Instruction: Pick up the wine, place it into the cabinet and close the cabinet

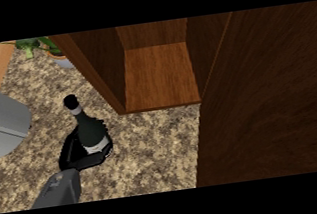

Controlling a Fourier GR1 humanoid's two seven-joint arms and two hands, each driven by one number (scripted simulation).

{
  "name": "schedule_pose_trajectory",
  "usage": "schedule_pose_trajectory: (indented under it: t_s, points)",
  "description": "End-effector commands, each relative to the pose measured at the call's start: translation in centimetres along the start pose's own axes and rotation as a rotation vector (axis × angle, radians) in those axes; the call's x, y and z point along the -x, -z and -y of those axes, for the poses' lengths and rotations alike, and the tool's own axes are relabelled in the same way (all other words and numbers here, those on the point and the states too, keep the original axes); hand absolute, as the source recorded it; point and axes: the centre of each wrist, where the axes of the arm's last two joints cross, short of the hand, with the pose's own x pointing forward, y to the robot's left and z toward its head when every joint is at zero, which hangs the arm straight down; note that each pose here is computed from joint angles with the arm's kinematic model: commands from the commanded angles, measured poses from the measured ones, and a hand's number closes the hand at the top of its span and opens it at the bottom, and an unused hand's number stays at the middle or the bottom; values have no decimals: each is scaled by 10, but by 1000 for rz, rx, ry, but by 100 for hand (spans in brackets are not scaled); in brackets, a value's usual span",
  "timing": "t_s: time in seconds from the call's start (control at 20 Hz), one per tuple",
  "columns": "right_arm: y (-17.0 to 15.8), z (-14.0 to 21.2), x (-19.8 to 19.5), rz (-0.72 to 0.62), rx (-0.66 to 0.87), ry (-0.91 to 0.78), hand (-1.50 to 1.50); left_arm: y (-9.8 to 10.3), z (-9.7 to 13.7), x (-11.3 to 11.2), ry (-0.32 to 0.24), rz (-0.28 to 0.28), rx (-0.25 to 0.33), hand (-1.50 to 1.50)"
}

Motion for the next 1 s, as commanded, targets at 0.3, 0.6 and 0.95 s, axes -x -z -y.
schedule_pose_trajectory:
  t_s: [0.3,0.6,0.95]
  points:
    - [-9,7,-11,18,-6,21,-150,5,6,1,-148,46,55,150]
    - [-21,-4,-5,18,-17,13,-150,-11,-17,-4,-177,101,-303,150]
    - [-16,-5,5,27,-2,7,-150,-5,1,-5,-224,124,-251,150]
